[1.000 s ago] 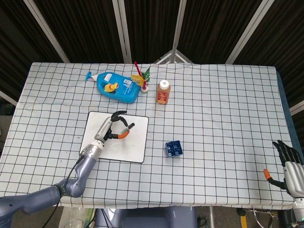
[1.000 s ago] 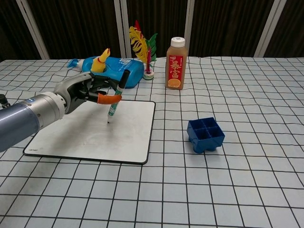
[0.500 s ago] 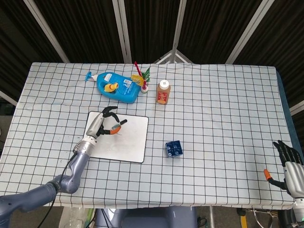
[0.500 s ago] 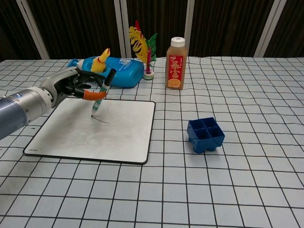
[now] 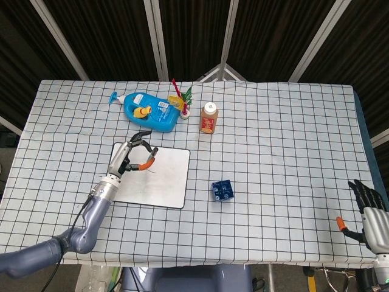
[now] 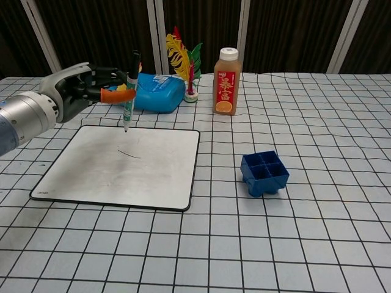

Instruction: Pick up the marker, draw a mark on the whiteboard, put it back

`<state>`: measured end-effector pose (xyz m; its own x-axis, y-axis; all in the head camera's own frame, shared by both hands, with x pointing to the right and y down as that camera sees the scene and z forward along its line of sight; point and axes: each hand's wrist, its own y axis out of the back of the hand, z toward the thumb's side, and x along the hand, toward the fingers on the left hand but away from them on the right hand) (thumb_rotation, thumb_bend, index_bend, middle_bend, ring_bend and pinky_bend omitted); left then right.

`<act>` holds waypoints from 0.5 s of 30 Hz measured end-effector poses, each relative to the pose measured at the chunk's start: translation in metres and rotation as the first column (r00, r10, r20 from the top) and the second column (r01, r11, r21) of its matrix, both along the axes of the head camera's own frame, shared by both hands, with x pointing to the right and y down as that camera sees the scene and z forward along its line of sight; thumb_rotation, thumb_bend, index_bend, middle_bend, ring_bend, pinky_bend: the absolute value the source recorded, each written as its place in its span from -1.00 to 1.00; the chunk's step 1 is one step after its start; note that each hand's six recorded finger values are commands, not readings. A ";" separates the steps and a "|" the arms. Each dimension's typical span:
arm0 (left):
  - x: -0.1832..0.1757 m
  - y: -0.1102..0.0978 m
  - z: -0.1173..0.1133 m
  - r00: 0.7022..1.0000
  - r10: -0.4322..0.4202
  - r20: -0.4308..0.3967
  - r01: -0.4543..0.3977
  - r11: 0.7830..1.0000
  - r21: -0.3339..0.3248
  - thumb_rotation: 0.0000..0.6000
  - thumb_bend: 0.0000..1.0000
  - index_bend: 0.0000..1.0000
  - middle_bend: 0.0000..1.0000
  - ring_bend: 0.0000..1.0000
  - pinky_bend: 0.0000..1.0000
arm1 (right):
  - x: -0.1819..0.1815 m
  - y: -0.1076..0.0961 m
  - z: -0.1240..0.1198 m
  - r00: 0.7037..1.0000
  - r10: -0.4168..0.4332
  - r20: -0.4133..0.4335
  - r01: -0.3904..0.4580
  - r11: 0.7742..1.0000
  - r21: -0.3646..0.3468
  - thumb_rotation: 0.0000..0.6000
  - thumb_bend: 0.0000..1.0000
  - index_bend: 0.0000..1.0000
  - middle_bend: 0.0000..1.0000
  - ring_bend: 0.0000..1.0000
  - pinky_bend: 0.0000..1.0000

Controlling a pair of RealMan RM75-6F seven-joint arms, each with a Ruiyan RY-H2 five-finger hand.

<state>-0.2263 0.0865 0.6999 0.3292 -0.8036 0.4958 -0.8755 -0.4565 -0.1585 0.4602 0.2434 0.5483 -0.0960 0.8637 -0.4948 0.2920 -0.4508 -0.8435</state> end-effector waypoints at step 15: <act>0.016 0.021 0.019 0.999 0.038 0.033 -0.036 0.997 -0.063 1.00 0.09 0.38 -0.74 -1.00 -1.00 | 0.001 0.000 0.000 1.000 0.003 0.001 -0.003 1.000 -0.002 1.00 -0.29 -1.00 -1.00 -1.00 -1.00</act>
